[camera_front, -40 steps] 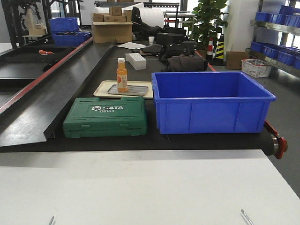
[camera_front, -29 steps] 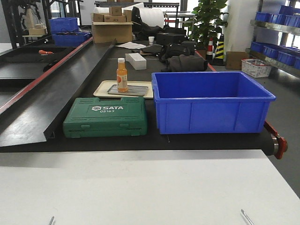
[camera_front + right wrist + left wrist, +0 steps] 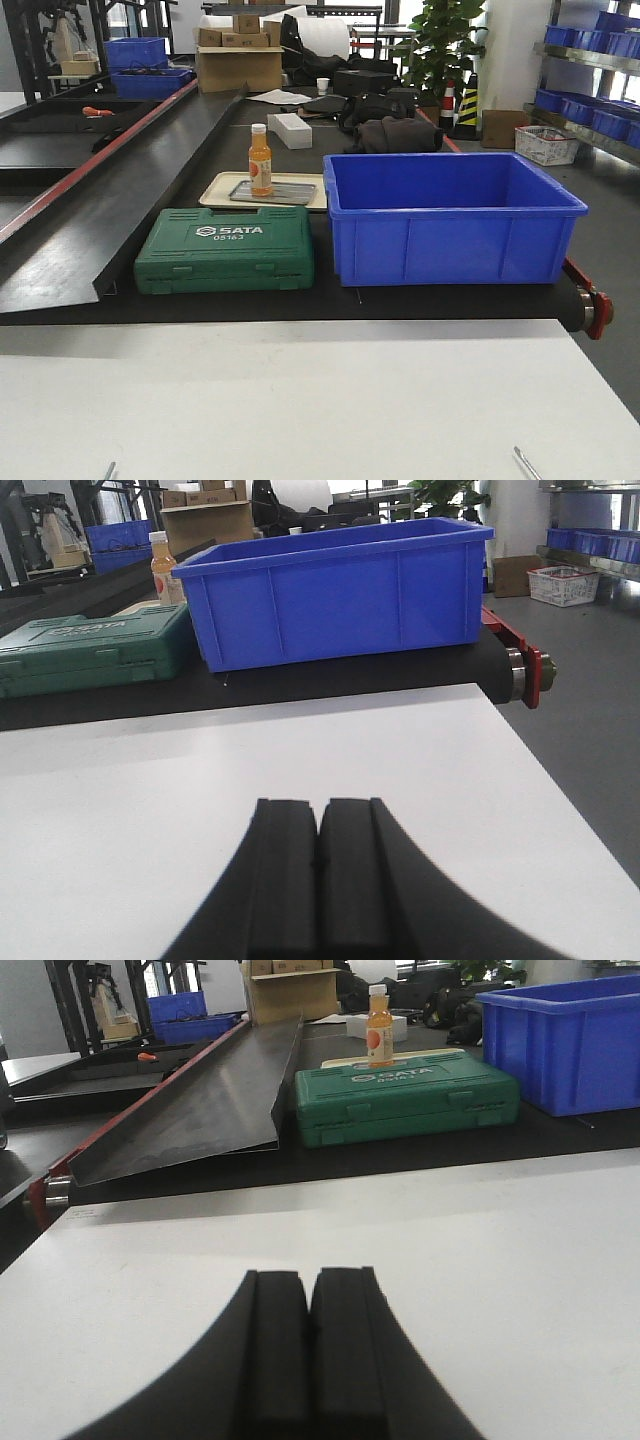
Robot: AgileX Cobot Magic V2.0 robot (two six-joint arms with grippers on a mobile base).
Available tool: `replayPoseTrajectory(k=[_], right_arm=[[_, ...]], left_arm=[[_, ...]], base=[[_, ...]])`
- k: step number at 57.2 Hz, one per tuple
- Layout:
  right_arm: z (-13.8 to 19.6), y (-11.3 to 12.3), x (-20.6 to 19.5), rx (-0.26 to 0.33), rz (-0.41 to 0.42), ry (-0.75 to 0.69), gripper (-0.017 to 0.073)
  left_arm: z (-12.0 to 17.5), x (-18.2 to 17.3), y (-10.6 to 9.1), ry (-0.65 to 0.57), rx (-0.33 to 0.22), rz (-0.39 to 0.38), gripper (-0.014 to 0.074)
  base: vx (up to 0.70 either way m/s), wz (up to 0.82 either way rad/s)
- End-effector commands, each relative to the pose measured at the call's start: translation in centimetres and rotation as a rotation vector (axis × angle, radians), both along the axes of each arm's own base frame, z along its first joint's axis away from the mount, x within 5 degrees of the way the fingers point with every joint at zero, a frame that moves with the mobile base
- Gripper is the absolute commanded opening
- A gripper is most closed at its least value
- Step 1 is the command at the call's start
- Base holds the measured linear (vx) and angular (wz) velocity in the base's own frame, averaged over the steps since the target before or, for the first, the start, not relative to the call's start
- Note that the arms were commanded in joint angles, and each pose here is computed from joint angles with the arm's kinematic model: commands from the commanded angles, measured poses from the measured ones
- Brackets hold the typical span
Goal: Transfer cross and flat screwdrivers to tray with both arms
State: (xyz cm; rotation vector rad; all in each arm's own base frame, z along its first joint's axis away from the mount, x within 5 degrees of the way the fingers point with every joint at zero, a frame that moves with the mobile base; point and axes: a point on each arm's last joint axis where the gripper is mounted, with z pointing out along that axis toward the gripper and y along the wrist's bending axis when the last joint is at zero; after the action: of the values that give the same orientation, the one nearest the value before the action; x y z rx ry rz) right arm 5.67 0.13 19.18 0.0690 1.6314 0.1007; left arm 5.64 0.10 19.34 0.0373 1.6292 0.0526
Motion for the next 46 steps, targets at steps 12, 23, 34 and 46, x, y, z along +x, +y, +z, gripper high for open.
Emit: replayPoseTrajectory(k=[12,23,34,46], right_arm=[[3.6,0.0,-0.5,-0.003,-0.006,-0.362,-0.0008],[9.8,0.0,-1.9,-0.042,-0.011,-0.421,-0.0008],[18.8,-0.1,-1.0,-0.162,-0.03,-0.34,-0.0008],[22.7,0.0,5.9,-0.164,-0.018,-0.143,-0.0008]], left_arm=[[3.1,-0.4,-0.2,-0.257,-0.023,-0.023,0.0003],[8.2,-1.7,-0.2,-0.438,-0.12,-0.043,0.0003],[17.5,-1.0,-0.1,-0.378,-0.117,-0.027,0.0003],[21.6,5.3,0.0,-0.137,-0.119,-0.003,0.0003]], base=[[0.0,0.0],[0.0,0.0],[0.0,-0.01],[0.0,0.0]])
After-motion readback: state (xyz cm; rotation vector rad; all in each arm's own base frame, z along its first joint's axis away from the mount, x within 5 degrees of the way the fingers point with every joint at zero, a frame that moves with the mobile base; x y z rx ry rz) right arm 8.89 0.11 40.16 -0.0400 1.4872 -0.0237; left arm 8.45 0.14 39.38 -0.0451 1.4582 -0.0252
